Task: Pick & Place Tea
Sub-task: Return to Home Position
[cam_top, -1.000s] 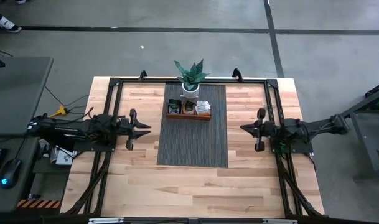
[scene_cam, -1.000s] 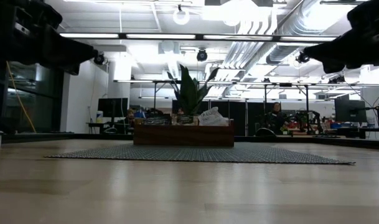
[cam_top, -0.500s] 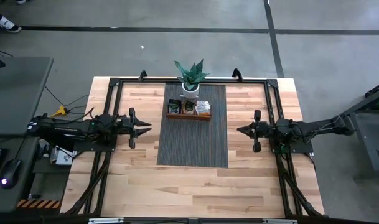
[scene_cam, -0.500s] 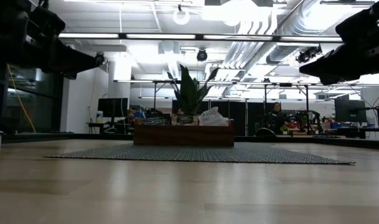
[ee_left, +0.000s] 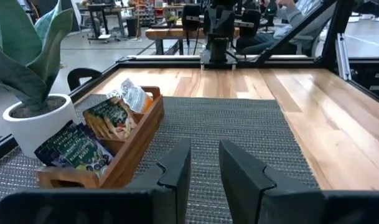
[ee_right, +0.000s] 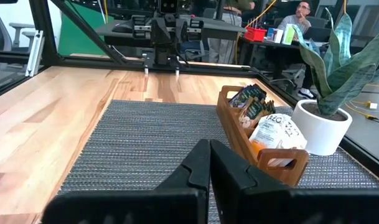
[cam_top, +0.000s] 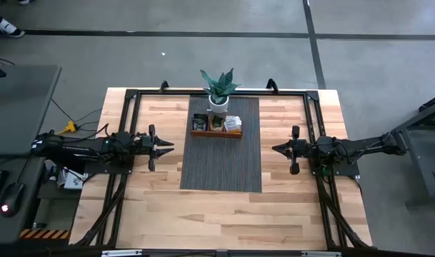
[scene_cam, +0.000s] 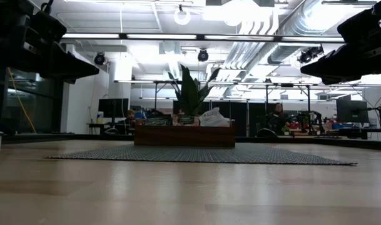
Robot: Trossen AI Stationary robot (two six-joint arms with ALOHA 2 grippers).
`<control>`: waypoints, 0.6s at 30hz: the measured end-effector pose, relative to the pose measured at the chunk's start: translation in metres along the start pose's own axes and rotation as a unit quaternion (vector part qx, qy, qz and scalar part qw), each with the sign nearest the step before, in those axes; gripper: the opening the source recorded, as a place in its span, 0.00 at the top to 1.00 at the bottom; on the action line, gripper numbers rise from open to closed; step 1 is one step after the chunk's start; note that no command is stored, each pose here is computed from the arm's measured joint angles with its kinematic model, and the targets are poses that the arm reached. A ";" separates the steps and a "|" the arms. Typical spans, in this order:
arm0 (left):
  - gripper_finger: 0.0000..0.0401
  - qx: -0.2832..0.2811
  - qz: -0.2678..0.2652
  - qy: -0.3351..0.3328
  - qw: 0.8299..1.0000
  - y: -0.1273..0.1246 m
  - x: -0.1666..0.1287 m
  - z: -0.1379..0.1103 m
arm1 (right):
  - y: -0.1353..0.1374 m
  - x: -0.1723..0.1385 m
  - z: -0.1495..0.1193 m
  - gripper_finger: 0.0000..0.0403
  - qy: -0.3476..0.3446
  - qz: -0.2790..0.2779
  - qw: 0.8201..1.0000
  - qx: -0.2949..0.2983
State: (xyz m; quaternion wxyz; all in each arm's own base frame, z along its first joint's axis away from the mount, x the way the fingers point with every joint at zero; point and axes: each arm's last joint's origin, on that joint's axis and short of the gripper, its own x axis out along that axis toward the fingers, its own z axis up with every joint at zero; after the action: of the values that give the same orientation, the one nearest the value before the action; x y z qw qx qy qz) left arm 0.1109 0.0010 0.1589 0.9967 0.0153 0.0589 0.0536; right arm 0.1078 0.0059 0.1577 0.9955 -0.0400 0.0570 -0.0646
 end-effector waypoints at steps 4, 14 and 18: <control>0.79 0.000 0.000 -0.002 1.000 0.000 0.000 0.000 | 0.000 0.000 0.000 0.99 -0.001 0.000 1.000 0.000; 0.79 0.000 0.000 -0.002 1.000 0.000 0.000 0.000 | 0.000 0.000 0.001 0.97 -0.002 0.000 1.000 0.000; 0.79 0.000 0.000 -0.002 1.000 0.000 0.000 0.000 | 0.000 0.000 0.001 0.98 -0.003 0.000 1.000 0.000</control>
State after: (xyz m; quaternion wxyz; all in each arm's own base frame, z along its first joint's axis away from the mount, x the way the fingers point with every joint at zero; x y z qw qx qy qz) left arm 0.1110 0.0010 0.1593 0.9968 0.0150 0.0567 0.0538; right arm 0.1078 0.0058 0.1583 0.9956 -0.0397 0.0544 -0.0648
